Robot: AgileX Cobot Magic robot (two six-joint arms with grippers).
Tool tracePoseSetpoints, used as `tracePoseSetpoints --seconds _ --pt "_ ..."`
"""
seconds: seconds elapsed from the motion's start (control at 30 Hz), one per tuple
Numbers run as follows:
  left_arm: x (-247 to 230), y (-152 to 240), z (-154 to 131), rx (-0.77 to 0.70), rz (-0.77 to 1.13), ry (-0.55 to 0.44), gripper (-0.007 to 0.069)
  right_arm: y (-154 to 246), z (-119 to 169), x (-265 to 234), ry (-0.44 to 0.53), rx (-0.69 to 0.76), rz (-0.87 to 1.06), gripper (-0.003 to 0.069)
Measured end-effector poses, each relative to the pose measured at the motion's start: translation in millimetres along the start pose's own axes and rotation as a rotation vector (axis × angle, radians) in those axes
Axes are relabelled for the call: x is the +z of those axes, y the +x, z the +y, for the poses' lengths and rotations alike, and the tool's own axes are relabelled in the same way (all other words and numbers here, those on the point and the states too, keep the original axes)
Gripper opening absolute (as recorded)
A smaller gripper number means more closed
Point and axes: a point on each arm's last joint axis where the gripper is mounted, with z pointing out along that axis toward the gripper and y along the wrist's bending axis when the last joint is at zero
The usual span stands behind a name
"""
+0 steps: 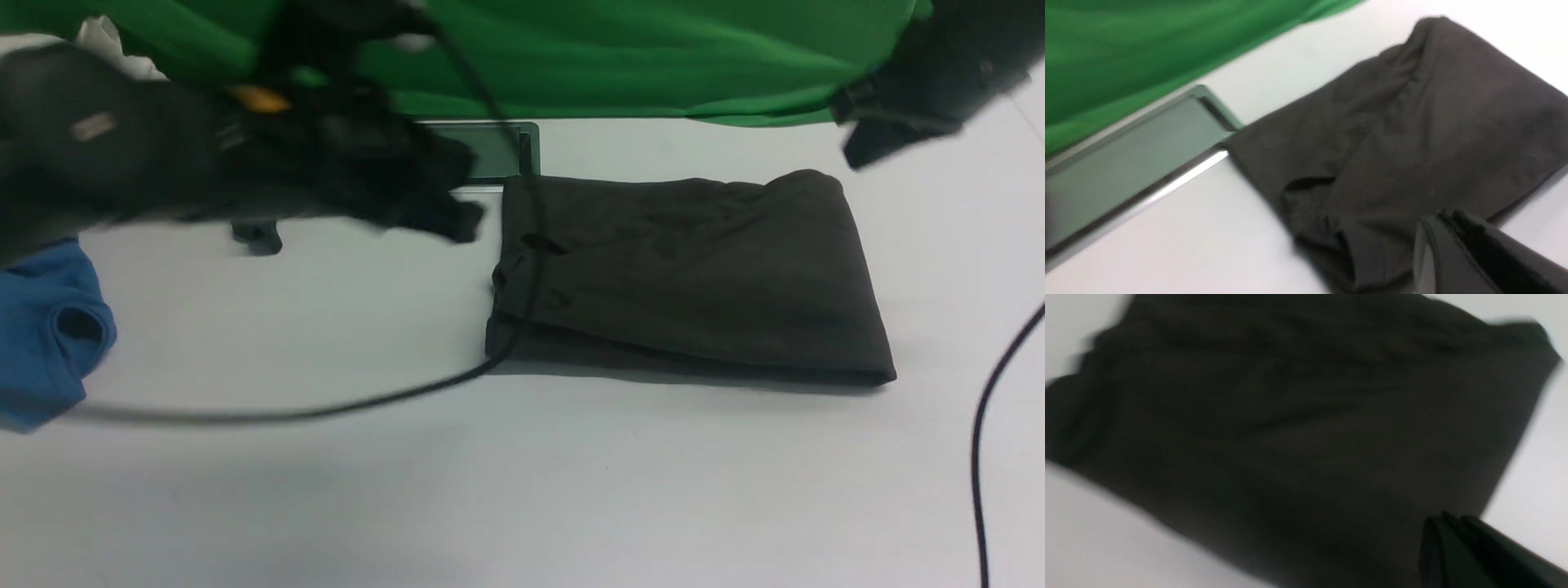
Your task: Fold a long-sleeved shirt on a white desktop.
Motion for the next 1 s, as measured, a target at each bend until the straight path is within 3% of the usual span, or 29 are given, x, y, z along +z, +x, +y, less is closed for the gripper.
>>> tracePoseSetpoints --seconds 0.2,0.33,0.53,0.6,0.63,0.7,0.77,0.9,1.0 --pt "95 16 -1 0.022 0.144 0.133 0.0018 22 -23 49 0.036 0.094 0.026 0.0043" --pt "126 36 -2 0.041 0.260 0.184 0.0018 26 -23 68 0.025 0.107 0.050 0.0065" --pt "141 63 8 0.107 0.429 0.105 0.0018 25 -25 78 0.021 0.119 0.042 0.0125" --pt "141 64 11 0.124 0.440 0.086 0.0018 21 -26 81 0.025 0.117 0.025 0.0200" --pt "141 64 11 0.126 0.440 0.085 0.0018 20 -26 80 0.025 0.117 0.023 0.0200" --pt "142 65 12 0.132 0.446 0.077 0.0018 13 -28 83 0.033 0.107 -0.011 0.0298" --pt "142 66 13 0.140 0.452 0.073 0.0018 6 -30 86 0.040 0.096 -0.041 0.0334" --pt "141 68 18 0.121 0.459 0.059 0.0018 -5 -34 97 0.044 0.075 -0.060 0.0328" --pt "140 69 24 0.115 0.459 0.046 0.0018 -11 -37 115 0.043 0.061 -0.053 0.0282"
